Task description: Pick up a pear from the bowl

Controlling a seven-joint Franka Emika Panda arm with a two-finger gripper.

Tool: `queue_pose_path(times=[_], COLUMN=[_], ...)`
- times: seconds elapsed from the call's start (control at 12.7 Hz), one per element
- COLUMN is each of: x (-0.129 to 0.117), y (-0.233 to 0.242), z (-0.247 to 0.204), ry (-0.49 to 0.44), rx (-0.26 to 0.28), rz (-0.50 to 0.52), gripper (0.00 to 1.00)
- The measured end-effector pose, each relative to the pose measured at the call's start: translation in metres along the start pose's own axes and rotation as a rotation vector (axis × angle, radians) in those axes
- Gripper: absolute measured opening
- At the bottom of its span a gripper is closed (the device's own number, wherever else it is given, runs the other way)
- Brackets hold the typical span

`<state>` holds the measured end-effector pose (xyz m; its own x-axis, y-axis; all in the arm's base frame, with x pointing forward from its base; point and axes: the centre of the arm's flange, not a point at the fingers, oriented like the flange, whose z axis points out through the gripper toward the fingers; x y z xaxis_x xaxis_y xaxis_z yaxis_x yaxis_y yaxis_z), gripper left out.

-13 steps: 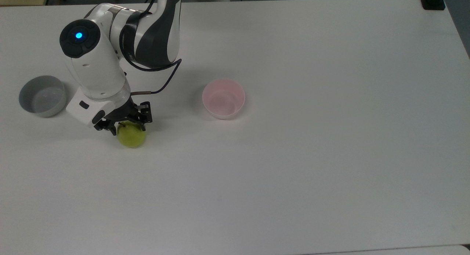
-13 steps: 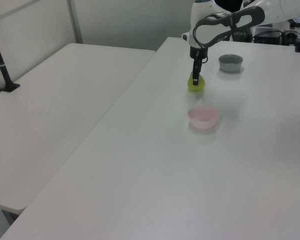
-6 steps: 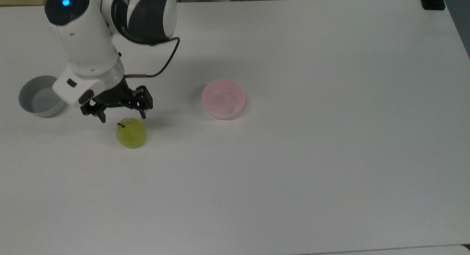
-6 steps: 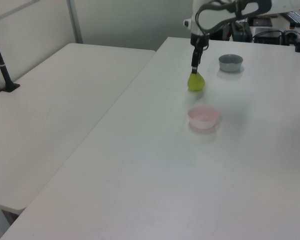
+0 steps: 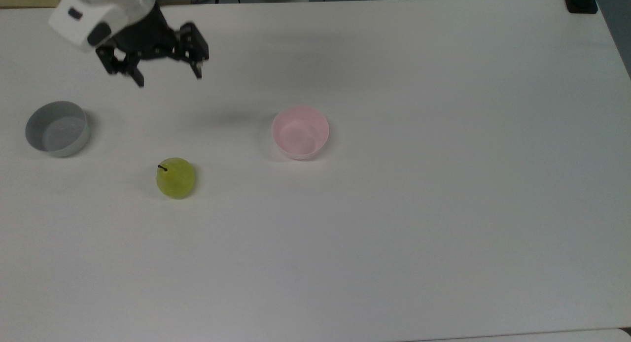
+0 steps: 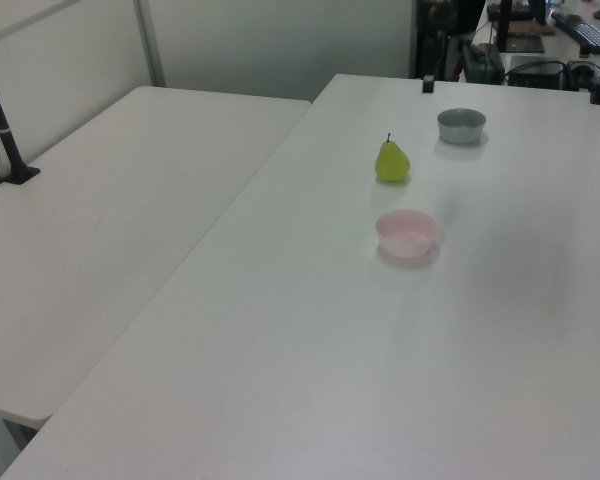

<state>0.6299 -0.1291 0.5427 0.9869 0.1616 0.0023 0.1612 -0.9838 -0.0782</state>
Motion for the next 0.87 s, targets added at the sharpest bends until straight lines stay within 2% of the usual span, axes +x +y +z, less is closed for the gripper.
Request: queue_pose_path(times=[0.24, 0.63, 0.87], x=[-0.036, -0.072, -0.080], y=[-0.016, -0.063, -0.105], z=[-0.052, -0.080, -0.069], ry=[0.000, 0.023, -0.012], rx=[0.030, 0.062, 0.074], rz=[0.053, 0.178, 0.129], gripper=[1.00, 1.00, 1.00])
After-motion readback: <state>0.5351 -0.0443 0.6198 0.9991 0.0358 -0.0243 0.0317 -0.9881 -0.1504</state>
